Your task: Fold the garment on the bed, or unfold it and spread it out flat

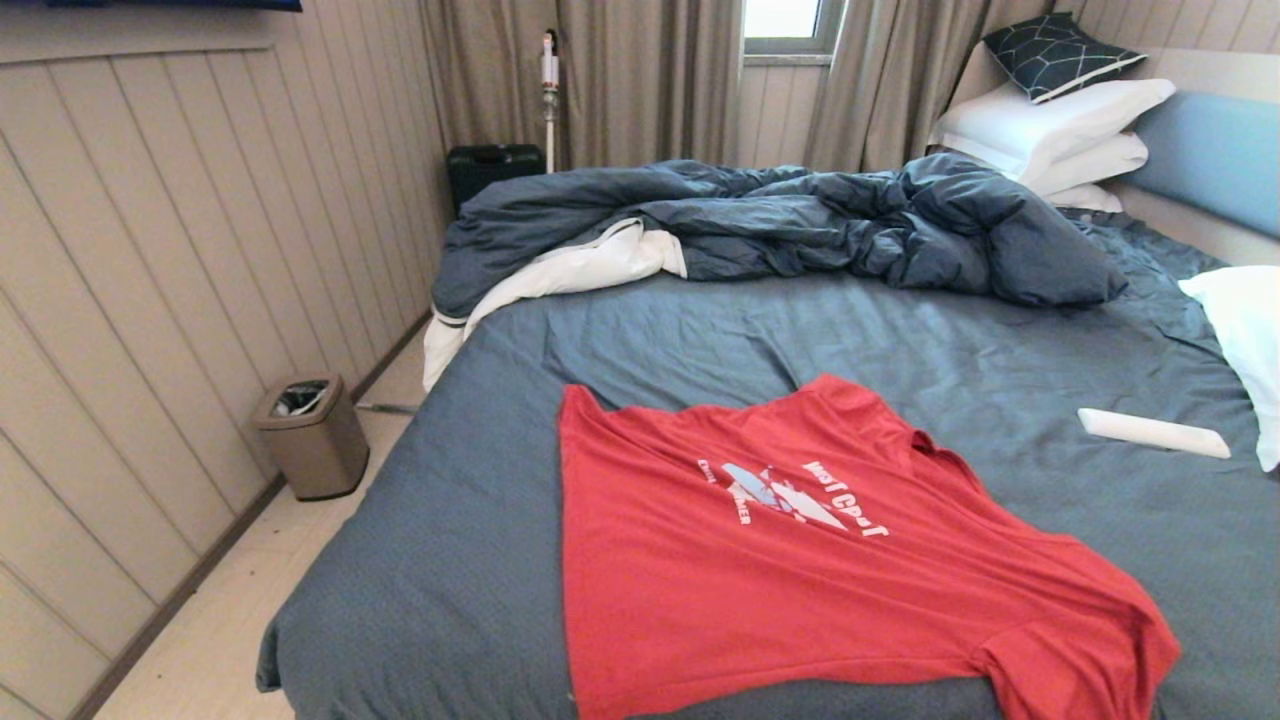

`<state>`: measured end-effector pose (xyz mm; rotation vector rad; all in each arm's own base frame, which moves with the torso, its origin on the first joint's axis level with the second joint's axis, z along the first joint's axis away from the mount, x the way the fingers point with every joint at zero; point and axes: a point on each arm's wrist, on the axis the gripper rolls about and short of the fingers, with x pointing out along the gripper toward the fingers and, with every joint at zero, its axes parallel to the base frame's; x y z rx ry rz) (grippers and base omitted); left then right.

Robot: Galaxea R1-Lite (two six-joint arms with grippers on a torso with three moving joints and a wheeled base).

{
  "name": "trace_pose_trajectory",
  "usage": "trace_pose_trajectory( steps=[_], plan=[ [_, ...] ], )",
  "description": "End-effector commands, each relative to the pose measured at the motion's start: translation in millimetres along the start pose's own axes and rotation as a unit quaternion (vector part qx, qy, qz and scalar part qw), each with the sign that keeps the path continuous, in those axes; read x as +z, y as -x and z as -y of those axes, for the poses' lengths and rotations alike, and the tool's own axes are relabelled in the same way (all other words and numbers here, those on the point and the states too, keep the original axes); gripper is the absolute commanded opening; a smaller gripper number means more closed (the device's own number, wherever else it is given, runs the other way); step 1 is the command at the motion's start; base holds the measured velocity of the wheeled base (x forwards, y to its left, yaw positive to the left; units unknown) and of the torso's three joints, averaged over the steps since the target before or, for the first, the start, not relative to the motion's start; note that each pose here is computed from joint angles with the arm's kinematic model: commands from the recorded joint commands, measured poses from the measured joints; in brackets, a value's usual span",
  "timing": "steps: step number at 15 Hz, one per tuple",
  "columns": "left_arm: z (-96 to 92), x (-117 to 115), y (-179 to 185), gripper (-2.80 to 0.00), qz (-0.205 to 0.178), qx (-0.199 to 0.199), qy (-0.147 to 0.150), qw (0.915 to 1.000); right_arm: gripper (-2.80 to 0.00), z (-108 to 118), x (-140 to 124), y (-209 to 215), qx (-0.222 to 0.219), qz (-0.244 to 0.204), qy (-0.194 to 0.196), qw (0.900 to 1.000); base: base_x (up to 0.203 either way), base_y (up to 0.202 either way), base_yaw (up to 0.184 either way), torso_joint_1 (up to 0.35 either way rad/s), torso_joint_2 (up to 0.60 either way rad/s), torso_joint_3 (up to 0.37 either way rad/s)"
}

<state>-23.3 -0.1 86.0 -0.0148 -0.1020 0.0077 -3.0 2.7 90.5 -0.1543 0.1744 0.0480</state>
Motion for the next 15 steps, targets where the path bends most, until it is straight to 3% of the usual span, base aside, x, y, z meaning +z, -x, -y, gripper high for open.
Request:
trace_pose_trajectory(
  steps=[1,2,4,6,15],
  plan=[
    [0.0,0.0,-0.1,-2.80,0.000,0.000,-0.004,1.0000,-2.80,1.6,-5.7,7.6,-0.058,0.034,0.006,0.998,0.000,0.000,0.000,0.000,0.00,0.000],
    [0.0,0.0,-0.1,-2.80,0.000,0.000,-0.006,1.0000,-2.80,0.6,-8.9,13.7,-0.051,0.074,0.008,0.996,0.000,0.000,0.000,0.000,0.00,0.000],
    [0.1,0.3,0.0,-2.80,0.001,-0.001,-0.001,1.0000,-2.80,-0.1,-13.2,17.7,-0.027,0.107,-0.010,0.994,0.000,0.000,0.000,0.000,0.00,0.000],
    [0.0,0.2,0.1,-2.80,0.001,0.000,0.011,0.9999,-2.80,-0.5,-17.6,16.7,-0.026,0.087,-0.064,0.994,0.000,0.000,0.000,0.000,0.00,0.000],
    [-0.1,0.0,0.1,-2.80,0.000,0.000,0.016,0.9999,-2.80,-0.4,-17.9,16.7,-0.031,0.086,-0.069,0.993,0.000,0.000,0.000,0.000,0.00,0.000]
  ],
)
